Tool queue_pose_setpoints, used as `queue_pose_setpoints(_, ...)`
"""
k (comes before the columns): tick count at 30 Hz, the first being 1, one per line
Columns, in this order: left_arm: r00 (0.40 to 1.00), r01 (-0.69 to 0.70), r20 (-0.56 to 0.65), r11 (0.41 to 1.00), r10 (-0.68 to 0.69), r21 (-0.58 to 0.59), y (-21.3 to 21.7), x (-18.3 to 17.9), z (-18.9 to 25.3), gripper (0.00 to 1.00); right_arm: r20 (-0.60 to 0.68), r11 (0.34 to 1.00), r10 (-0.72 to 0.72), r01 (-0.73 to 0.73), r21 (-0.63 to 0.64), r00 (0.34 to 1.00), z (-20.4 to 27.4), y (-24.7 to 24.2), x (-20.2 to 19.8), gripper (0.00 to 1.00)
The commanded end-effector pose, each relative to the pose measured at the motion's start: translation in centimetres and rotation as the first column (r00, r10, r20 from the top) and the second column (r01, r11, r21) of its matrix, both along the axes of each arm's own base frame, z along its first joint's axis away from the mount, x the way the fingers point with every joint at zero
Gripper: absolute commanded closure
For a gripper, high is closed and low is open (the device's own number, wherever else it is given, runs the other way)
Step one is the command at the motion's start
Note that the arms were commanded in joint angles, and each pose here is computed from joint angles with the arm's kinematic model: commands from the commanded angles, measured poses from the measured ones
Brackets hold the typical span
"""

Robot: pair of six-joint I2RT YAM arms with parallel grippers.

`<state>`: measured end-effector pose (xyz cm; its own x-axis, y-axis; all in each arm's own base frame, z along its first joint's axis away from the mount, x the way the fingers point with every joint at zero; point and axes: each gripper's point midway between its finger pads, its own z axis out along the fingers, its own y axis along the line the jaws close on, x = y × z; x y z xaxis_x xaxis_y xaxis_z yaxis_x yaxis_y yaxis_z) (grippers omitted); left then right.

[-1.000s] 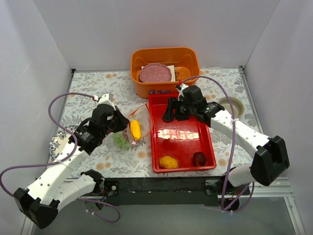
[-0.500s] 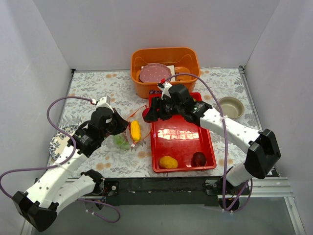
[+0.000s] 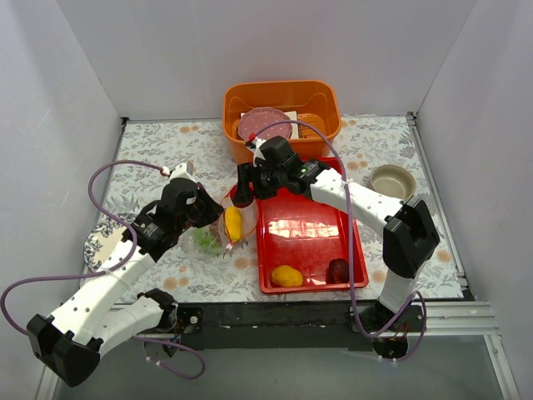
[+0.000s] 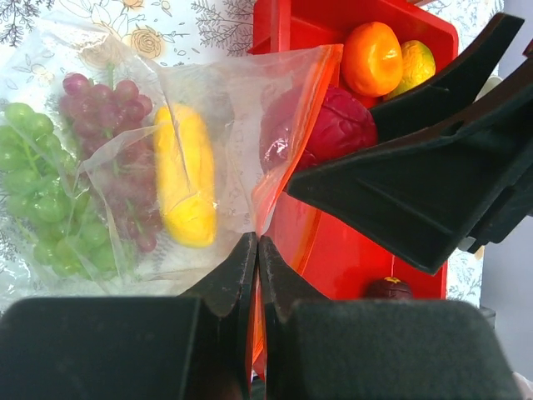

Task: Place the food in the zip-top bag and seal the zipper
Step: Place the fake fruit in the zipper food storage bag.

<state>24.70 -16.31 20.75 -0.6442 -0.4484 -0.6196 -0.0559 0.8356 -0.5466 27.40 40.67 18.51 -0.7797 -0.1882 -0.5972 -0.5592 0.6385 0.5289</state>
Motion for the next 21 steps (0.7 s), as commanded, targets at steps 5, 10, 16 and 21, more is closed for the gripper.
queue_pose_setpoints(5,0.998,0.022,0.068,0.999,-0.020,-0.026,-0.6,0.9,3.1,1.00,0.133,0.998,-0.032,0.025,0.051,0.991,4.6,-1.8,-0.2,0.24)
queue_pose_setpoints(10,0.996,0.031,0.086,0.999,-0.027,-0.045,-0.7,0.7,3.7,1.00,0.083,0.993,0.049,-0.057,0.099,0.995,4.4,-0.8,-1.7,0.20)
queue_pose_setpoints(16,0.996,0.020,0.091,0.999,-0.016,-0.045,-0.8,1.1,4.0,1.00,0.033,0.997,0.058,-0.060,0.057,0.998,3.3,-0.5,-2.1,0.25)
queue_pose_setpoints(21,0.988,-0.107,0.106,0.993,0.110,-0.041,1.1,1.8,5.4,1.00,0.157,0.986,-0.163,0.164,0.005,0.974,5.0,-5.7,-0.2,0.20)
